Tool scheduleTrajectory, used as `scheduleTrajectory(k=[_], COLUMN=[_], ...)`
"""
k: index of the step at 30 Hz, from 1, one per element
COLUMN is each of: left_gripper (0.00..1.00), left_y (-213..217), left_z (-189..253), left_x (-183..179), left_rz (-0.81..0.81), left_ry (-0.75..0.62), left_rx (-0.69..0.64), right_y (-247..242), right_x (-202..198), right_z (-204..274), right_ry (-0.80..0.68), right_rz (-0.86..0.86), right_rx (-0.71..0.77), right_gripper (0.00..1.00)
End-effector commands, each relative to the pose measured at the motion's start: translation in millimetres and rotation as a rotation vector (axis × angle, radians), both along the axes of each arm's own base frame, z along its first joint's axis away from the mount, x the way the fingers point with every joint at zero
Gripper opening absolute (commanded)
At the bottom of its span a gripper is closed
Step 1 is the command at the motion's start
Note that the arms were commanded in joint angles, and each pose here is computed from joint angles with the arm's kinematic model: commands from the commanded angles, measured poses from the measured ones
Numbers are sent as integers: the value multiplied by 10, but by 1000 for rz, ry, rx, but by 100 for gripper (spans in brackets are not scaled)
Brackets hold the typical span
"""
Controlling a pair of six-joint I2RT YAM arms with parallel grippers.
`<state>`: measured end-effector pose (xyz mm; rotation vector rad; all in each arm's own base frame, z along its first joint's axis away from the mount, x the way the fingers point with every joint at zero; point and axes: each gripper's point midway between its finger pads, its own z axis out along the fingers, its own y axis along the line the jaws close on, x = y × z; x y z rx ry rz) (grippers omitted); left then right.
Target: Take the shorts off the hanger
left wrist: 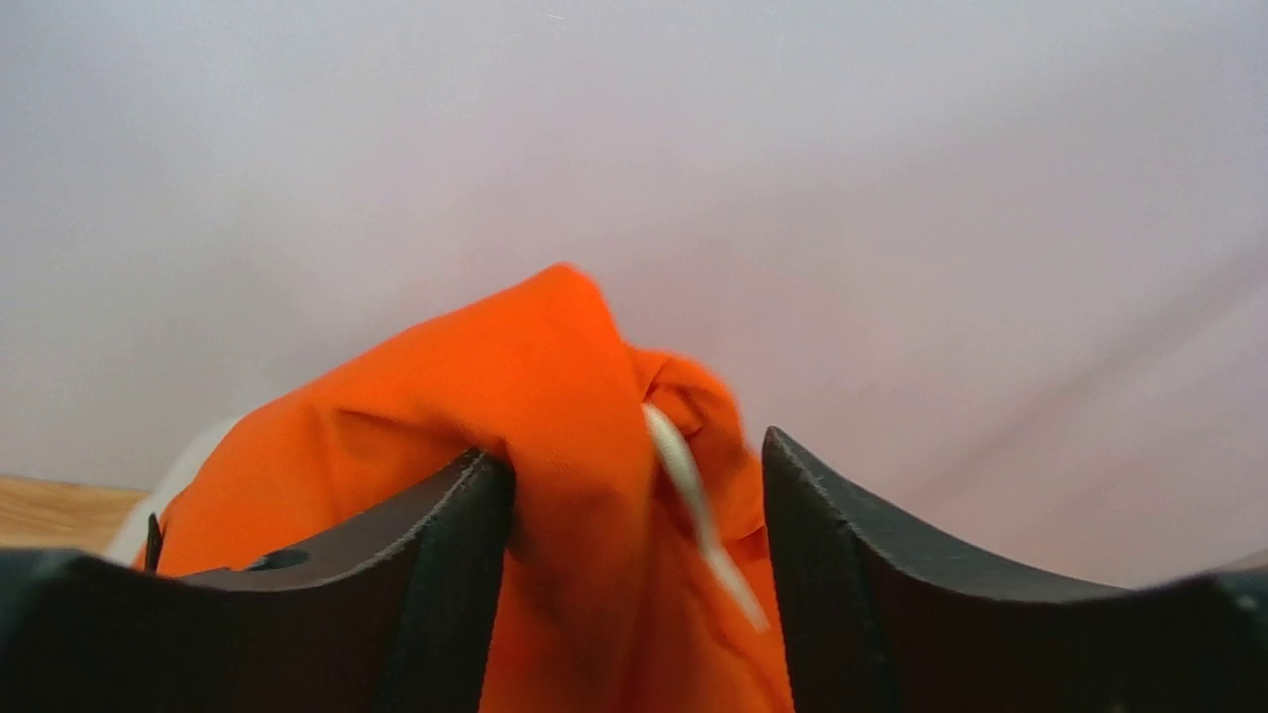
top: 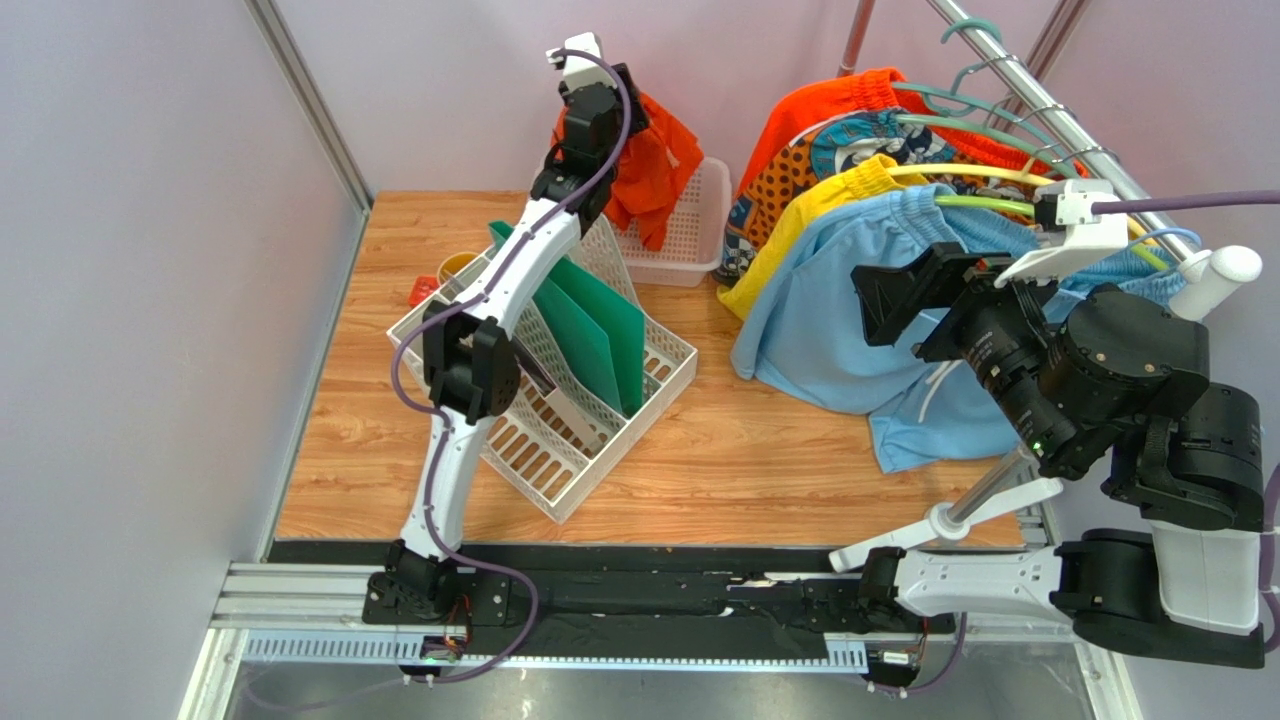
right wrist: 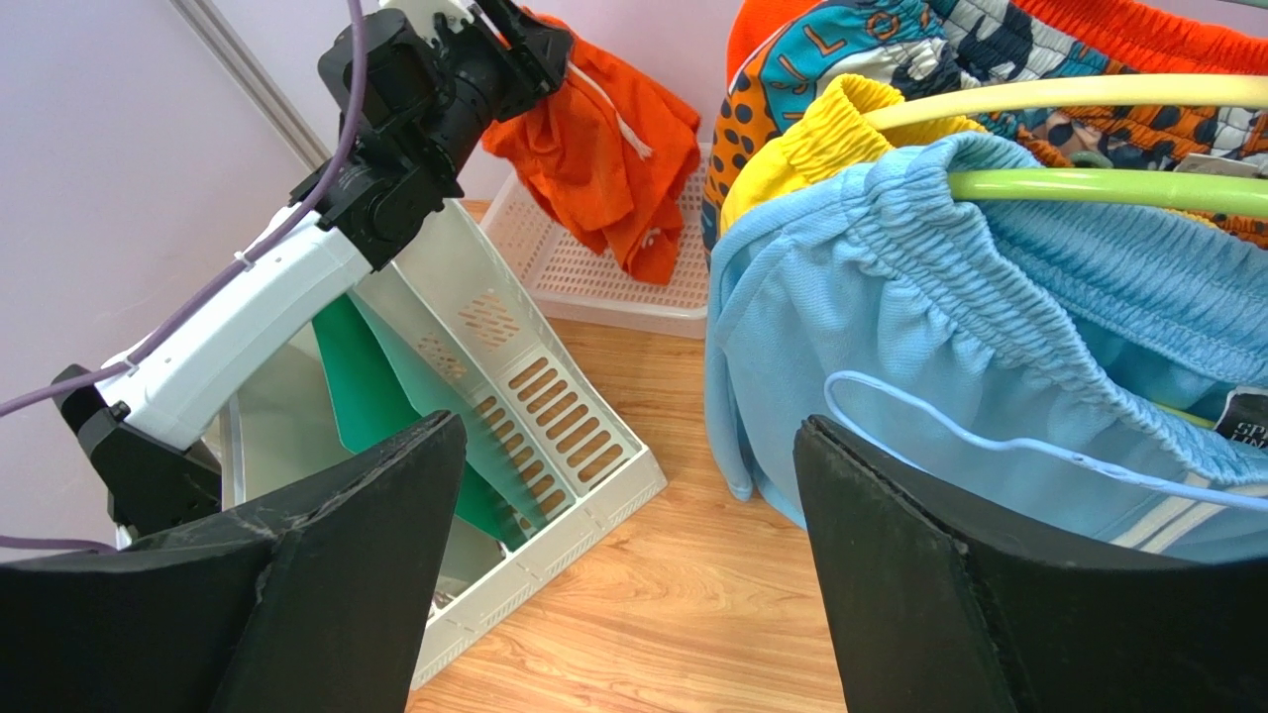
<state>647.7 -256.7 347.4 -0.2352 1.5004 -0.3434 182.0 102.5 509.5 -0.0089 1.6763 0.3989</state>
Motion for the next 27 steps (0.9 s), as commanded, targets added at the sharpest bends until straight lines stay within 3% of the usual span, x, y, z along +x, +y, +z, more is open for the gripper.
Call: scheduleTrajectory(k=[1, 3, 5, 17, 21, 27], left_gripper=[72, 80, 82, 78, 77, 71], left_y=[-28, -52, -27, -128, -224, -488], left_z=[661, 644, 713, 1427, 1744, 1871], left_x=[-150, -184, -256, -897, -1332, -2176], left_rz=[-42, -63, -69, -285, -439, -774], left_ry=[-130, -117, -120, -164, -177, -100], left_rx=[-101, -94, -91, -48, -60, -108], right_y=[-28, -8, -13, 45, 54, 142], right_x=[18, 24, 23, 11, -14, -60], right_z=[35, 8, 10, -171, -303, -634], right_ry=[-12, -8, -10, 33, 66, 163], right_rz=[-28, -28, -30, -26, -23, -16], right_rx=[39, 42, 55, 86, 101, 107], right_gripper=[87, 87, 87, 87, 87, 87])
